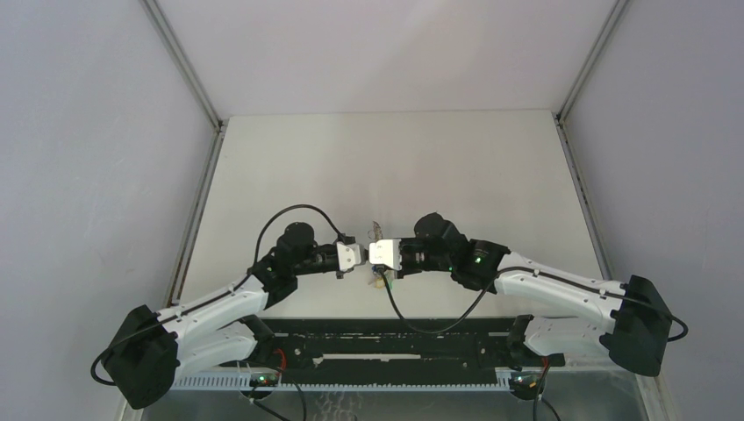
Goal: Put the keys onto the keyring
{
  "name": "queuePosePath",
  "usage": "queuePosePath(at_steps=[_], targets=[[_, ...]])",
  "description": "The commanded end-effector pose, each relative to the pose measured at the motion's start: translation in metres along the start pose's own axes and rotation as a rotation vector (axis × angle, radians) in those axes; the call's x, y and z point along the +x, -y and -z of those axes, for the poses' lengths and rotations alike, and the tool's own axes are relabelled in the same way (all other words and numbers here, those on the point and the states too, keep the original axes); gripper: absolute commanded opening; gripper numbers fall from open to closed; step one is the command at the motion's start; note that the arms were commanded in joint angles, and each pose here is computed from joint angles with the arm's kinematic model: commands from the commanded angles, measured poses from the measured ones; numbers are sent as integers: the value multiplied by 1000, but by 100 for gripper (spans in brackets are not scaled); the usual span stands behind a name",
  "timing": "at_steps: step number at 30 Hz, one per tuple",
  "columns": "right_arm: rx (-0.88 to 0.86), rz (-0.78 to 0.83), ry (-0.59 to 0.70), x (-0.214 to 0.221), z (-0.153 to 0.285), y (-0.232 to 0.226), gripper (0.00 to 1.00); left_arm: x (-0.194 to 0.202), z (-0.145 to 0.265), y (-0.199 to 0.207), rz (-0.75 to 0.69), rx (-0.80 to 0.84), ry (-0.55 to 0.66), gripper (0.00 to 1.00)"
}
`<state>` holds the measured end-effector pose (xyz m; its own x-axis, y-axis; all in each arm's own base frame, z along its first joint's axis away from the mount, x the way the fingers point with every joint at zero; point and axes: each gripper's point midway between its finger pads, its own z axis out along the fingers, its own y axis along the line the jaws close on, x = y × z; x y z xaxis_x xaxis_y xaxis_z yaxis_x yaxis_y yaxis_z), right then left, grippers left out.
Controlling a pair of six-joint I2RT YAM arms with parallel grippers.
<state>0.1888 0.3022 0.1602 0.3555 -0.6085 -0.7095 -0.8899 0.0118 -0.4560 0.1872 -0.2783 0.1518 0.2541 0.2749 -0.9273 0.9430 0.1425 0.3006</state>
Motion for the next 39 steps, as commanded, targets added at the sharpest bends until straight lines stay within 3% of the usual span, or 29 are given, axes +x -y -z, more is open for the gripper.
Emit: queuePosePath(at_steps=[1, 39], targets=[[12, 2, 49, -15, -1, 7, 0, -14, 0, -2, -47, -4, 57, 0], [41, -2, 60, -19, -1, 13, 0, -12, -1, -1, -44, 4, 55, 0]])
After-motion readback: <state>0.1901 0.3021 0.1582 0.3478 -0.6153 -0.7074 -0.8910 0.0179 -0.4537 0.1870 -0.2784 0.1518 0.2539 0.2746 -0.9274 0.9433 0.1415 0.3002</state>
